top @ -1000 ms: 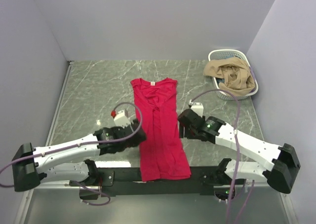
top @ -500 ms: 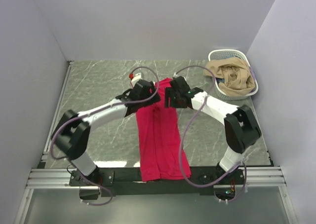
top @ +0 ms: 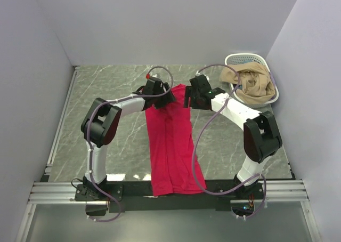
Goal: Fold and stack the t-shirts
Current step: Fold the tshirt
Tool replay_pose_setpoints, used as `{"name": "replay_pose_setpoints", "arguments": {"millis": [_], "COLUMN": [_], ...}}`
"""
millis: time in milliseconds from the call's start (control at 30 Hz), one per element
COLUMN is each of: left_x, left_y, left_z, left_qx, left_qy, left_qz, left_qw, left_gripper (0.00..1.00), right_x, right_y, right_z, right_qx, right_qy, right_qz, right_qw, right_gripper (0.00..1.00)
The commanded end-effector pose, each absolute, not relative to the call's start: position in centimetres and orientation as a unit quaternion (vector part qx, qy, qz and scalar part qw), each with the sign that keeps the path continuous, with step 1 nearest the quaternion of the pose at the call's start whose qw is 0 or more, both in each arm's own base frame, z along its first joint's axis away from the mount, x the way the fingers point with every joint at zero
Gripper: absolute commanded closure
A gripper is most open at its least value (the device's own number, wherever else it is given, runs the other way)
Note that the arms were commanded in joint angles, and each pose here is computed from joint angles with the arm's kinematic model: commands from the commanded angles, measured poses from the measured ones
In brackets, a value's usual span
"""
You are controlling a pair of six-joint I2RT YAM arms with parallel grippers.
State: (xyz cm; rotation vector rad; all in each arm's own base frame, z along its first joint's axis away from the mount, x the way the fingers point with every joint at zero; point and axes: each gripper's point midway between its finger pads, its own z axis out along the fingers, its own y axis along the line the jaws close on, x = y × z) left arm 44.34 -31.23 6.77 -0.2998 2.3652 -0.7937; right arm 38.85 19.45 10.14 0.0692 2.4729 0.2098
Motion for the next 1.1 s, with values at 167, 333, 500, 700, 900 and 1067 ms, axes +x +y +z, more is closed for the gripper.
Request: {"name": "replay_pose_setpoints", "arguments": {"millis": [167, 333, 500, 700, 900, 1067], "left_x": [48.0, 49.5, 52.8, 56.3, 57.2, 54.3], "left_y": [-31.5, -29.8, -29.2, -28.6, -30.5, -31.2], "left_z": [4.8, 1.2, 1.4, 1.5, 5.5, 13.6], "left_qx": [-0.089, -0.091, -0.093, -0.086, -0.03, 0.008], "left_qy": [0.913, 0.939, 0.939, 0.931, 0.904, 0.86], "left_qz": [-0.26, -0.192, -0.182, -0.215, -0.279, -0.326], "left_qw": [0.301, 0.27, 0.277, 0.282, 0.324, 0.393], "left_gripper": [0.27, 0.27, 0.27, 0.26, 0.26, 0.21], "right_x": [39.5, 39.3, 39.2, 39.5, 38.5, 36.5], "right_y": [18.0, 17.8, 17.7, 17.8, 17.4, 15.8], "right_z": [15.7, 16.0, 15.6, 15.1, 13.3, 13.1], "right_qx": [0.032, 0.03, 0.03, 0.028, 0.016, 0.006], "right_qy": [0.923, 0.924, 0.926, 0.929, 0.939, 0.94], "right_qz": [0.076, 0.074, 0.069, 0.065, 0.057, 0.076], "right_qw": [0.375, 0.374, 0.37, 0.364, 0.34, 0.333], "right_gripper": [0.21, 0.21, 0.21, 0.21, 0.21, 0.2]}}
